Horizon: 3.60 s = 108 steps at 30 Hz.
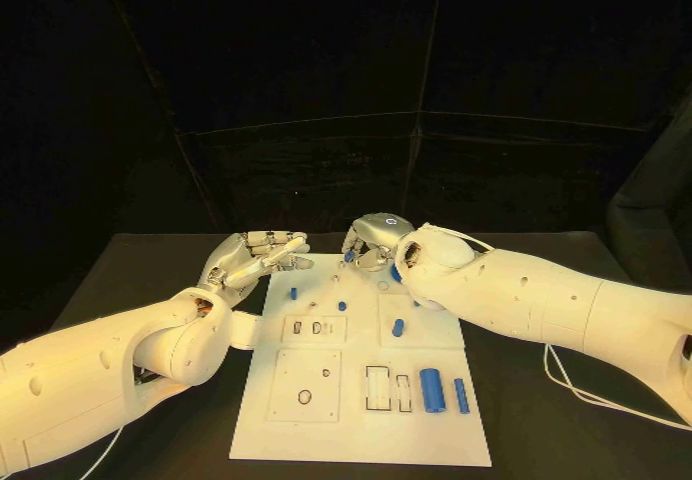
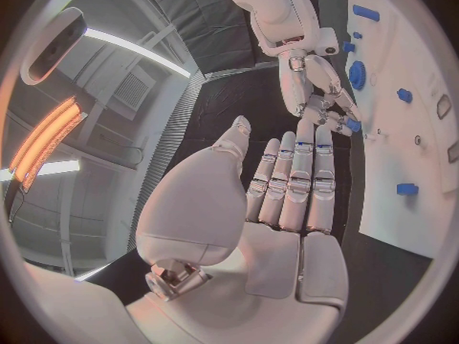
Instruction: Assemble the parts on the task board
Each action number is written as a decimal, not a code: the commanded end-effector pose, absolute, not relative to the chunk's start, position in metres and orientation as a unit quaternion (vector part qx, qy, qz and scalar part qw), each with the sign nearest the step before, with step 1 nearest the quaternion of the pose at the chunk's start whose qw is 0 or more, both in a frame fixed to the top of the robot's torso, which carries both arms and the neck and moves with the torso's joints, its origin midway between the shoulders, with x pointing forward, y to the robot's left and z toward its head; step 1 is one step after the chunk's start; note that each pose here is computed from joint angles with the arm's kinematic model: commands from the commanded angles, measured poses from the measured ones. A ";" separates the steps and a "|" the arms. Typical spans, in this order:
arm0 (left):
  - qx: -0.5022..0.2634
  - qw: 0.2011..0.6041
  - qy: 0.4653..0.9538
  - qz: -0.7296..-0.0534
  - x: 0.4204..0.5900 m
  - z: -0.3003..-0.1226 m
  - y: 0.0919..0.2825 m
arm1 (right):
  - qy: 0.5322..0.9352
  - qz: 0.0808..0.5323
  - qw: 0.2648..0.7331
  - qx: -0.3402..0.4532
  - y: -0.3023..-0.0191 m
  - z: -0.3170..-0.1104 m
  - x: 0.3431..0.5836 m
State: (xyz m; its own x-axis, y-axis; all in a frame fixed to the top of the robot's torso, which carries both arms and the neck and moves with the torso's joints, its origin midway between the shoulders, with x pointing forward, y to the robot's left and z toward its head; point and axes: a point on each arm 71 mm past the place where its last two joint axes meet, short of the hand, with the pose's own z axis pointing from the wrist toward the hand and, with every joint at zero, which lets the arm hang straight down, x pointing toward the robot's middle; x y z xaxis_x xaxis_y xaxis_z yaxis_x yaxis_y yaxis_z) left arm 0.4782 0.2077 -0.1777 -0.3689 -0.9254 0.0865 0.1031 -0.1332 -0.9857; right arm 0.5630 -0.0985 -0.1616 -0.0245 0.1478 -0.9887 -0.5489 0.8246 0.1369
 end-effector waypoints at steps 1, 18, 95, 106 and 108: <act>-0.388 0.395 0.523 -0.647 0.478 -0.176 0.206 | 0.669 0.255 0.681 -0.153 -0.095 -0.161 0.565; -0.387 0.395 0.524 -0.648 0.478 -0.175 0.206 | 0.685 0.249 0.664 -0.168 -0.084 -0.165 0.567; -0.391 0.394 0.531 -0.640 0.482 -0.179 0.214 | 0.763 0.194 0.617 -0.009 -0.200 -0.159 0.553; -0.392 0.394 0.531 -0.640 0.483 -0.180 0.214 | 0.776 0.183 0.603 -0.017 -0.198 -0.164 0.556; -0.392 0.394 0.531 -0.640 0.483 -0.180 0.214 | 0.777 0.182 0.602 -0.018 -0.197 -0.164 0.556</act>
